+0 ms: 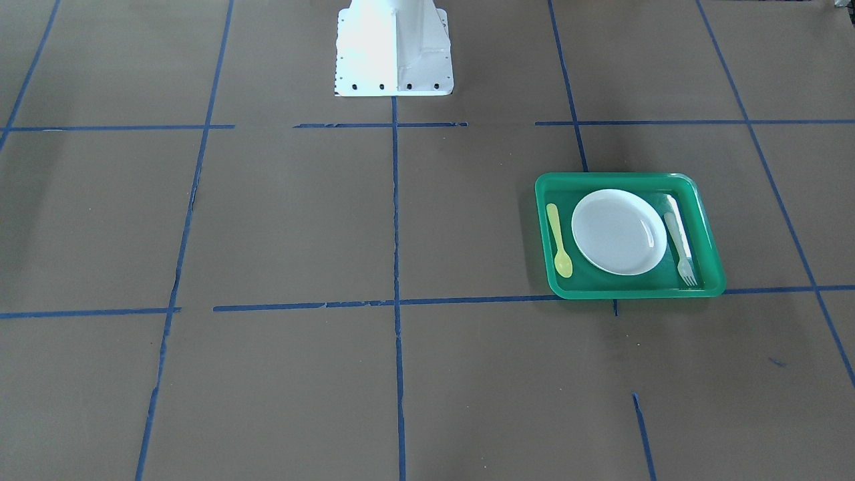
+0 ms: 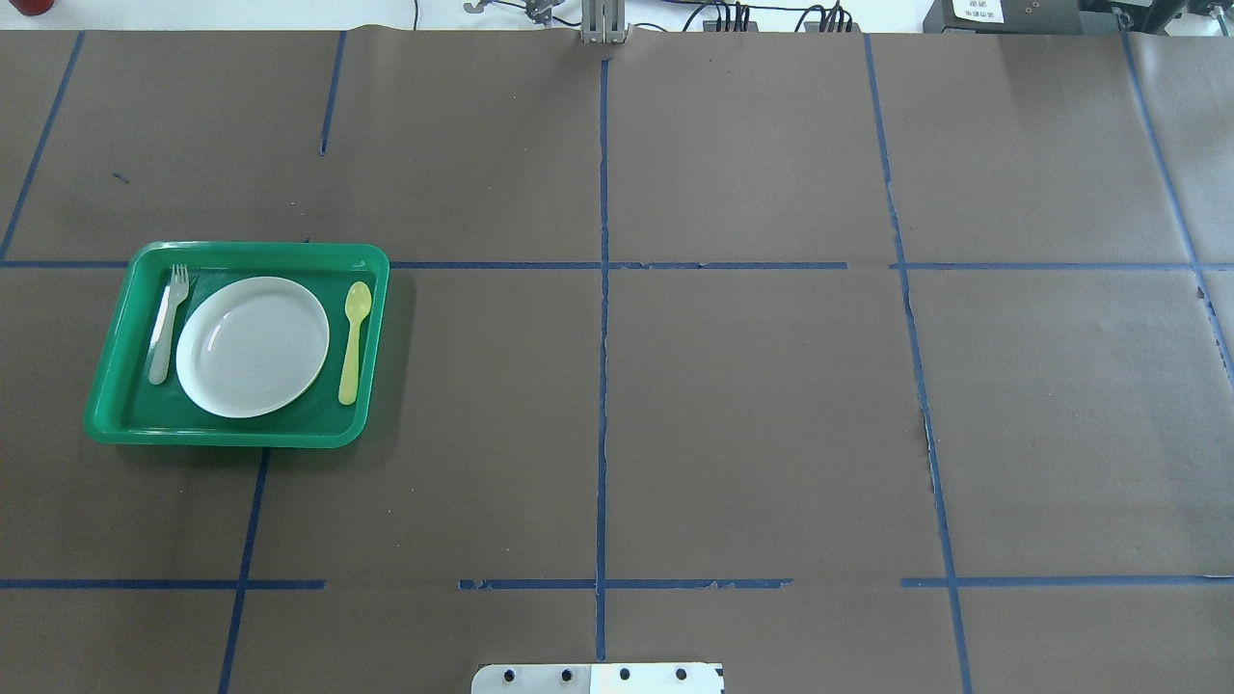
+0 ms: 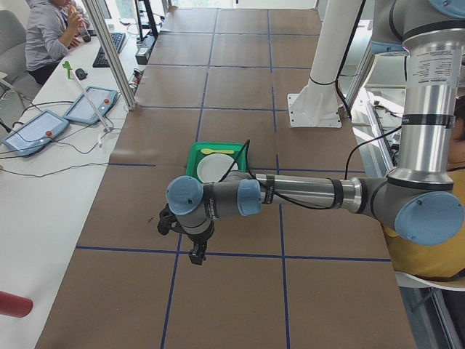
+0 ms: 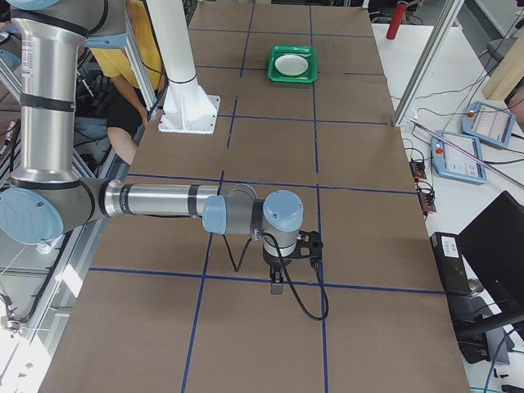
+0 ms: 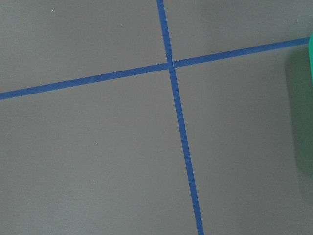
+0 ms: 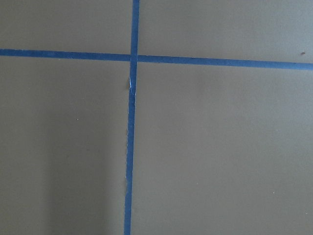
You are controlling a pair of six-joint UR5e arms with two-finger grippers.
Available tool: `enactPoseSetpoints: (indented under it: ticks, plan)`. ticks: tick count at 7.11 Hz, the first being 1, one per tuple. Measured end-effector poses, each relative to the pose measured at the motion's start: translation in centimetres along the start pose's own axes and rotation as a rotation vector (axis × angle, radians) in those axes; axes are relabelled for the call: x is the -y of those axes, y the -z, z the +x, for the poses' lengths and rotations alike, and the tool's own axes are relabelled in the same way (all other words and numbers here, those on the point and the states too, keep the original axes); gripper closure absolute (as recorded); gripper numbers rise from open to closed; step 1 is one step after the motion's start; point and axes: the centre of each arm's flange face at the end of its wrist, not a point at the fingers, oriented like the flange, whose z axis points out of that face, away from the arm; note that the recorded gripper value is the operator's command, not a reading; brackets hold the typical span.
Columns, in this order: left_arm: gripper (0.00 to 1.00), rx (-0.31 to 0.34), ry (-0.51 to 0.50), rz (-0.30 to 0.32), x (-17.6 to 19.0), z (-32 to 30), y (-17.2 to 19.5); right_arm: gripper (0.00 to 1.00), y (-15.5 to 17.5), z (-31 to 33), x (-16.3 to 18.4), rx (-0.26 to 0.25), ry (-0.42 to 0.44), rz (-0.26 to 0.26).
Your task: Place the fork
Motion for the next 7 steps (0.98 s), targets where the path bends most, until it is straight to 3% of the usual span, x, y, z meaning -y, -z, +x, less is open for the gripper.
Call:
enactPoseSetpoints:
  ticks: [7]
  plan:
    - [0.0,0.005,-0.014,0.019,0.85,0.34,1.02,0.0,0.0,0.0,0.0,0.0,-0.001,0.0]
